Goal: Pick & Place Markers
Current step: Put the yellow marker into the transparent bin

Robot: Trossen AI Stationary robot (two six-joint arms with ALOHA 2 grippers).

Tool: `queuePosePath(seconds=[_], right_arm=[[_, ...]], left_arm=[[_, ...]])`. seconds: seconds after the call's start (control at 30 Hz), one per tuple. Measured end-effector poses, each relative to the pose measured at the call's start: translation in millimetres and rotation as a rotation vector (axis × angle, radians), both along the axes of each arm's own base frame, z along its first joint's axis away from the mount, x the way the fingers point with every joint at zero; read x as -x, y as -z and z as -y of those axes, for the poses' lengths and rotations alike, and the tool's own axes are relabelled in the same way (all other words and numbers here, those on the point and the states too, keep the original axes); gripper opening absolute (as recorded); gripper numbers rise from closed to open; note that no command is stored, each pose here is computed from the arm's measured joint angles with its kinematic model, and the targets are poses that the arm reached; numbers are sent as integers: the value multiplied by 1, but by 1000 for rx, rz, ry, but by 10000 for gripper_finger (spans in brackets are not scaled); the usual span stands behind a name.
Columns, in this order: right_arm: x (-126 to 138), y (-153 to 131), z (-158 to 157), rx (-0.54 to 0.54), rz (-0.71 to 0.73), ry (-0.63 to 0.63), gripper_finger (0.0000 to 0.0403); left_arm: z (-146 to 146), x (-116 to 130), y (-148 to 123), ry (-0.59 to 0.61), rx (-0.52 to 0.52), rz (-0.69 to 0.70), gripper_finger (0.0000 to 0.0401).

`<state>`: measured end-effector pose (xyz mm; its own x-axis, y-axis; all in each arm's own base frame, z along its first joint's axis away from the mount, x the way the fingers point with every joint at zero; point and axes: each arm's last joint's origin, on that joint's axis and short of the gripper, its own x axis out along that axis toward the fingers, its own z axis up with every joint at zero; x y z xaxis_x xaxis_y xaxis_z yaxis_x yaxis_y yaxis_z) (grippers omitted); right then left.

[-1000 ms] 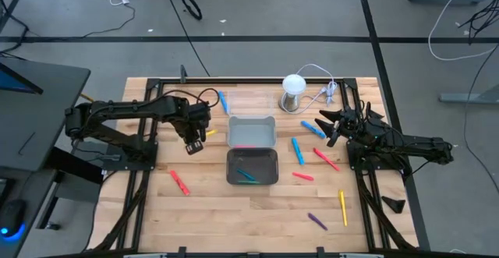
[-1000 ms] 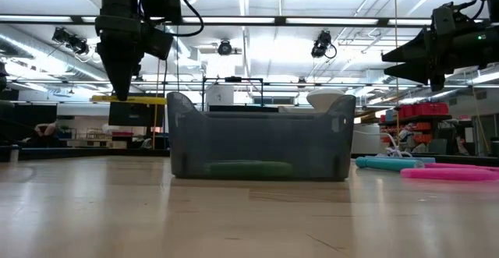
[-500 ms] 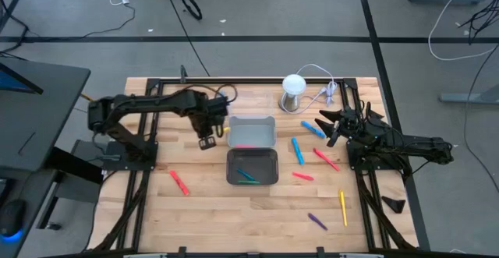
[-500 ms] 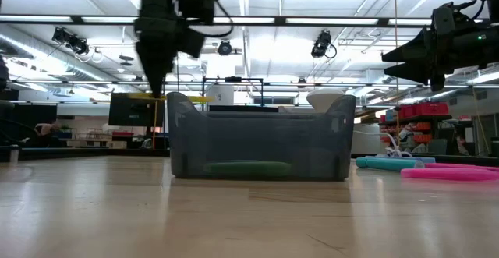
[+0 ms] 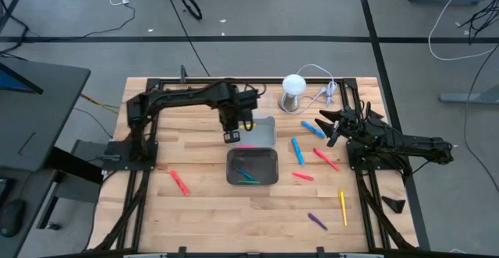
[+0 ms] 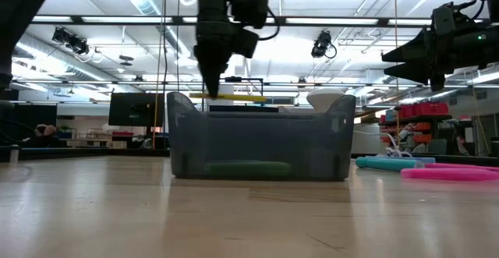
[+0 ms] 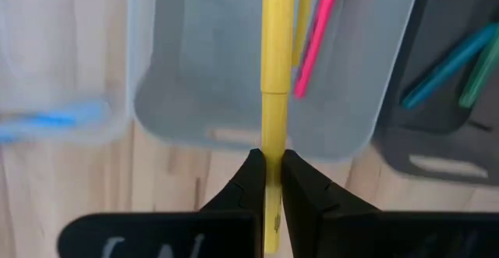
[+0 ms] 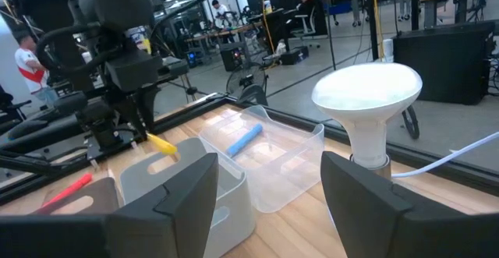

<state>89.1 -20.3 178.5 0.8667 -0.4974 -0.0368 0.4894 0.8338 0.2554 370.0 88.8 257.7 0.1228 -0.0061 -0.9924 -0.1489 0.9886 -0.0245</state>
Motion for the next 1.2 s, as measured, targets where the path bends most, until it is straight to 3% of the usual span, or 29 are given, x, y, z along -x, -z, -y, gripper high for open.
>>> queuePosePath(seconds=[0.37, 0.9, 1.2], right_arm=[[0, 0, 0, 0, 0, 0, 231], [0, 0, 0, 0, 0, 0, 231], [0, 0, 0, 0, 0, 0, 231]], left_arm=[[-7, -41, -1, 24, -3, 21, 24], [-8, -47, 0, 33, 7, 22, 25], [-2, -64, 37, 59, 21, -36, 25]])
